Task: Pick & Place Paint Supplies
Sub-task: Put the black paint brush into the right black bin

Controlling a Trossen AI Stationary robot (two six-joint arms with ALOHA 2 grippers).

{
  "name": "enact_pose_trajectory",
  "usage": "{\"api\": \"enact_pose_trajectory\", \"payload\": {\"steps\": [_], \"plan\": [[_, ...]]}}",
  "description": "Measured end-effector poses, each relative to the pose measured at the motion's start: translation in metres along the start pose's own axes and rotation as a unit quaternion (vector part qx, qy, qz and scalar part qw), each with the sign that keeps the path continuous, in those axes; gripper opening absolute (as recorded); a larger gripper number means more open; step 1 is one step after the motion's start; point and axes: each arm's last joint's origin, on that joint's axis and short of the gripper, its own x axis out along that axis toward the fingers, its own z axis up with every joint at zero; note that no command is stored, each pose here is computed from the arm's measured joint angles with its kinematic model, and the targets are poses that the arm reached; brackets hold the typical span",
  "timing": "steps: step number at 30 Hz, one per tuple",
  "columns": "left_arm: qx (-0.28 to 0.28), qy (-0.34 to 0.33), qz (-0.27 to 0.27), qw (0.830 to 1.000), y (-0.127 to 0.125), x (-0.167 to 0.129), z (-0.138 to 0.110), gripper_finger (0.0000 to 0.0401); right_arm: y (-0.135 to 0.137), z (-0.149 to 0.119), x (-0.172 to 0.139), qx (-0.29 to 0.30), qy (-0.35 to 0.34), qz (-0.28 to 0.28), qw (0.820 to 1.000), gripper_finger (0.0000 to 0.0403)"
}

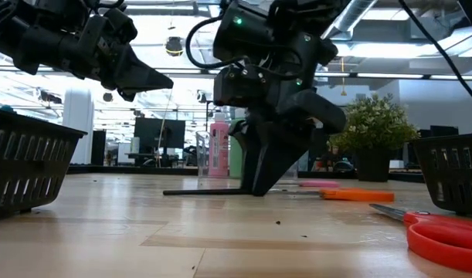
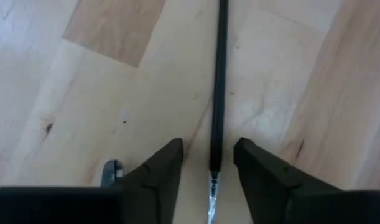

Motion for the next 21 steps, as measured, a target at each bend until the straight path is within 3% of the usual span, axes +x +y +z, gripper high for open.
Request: {"api": "enact_pose_trajectory", "payload": {"steps": [7,21], "plan": [[0.001,0.000,0.000,1.000,0.000,0.000,0.000,0.0000,0.014,0.001,0.001,-0.024,0.016,-0.007,1.000,0.0015],[0.000,0.000,0.000,1.000,0.000,0.000,0.000,0.0000,0.028,0.004,-0.001,-0.050,0.015,-0.021,0.998,0.0002]]}}
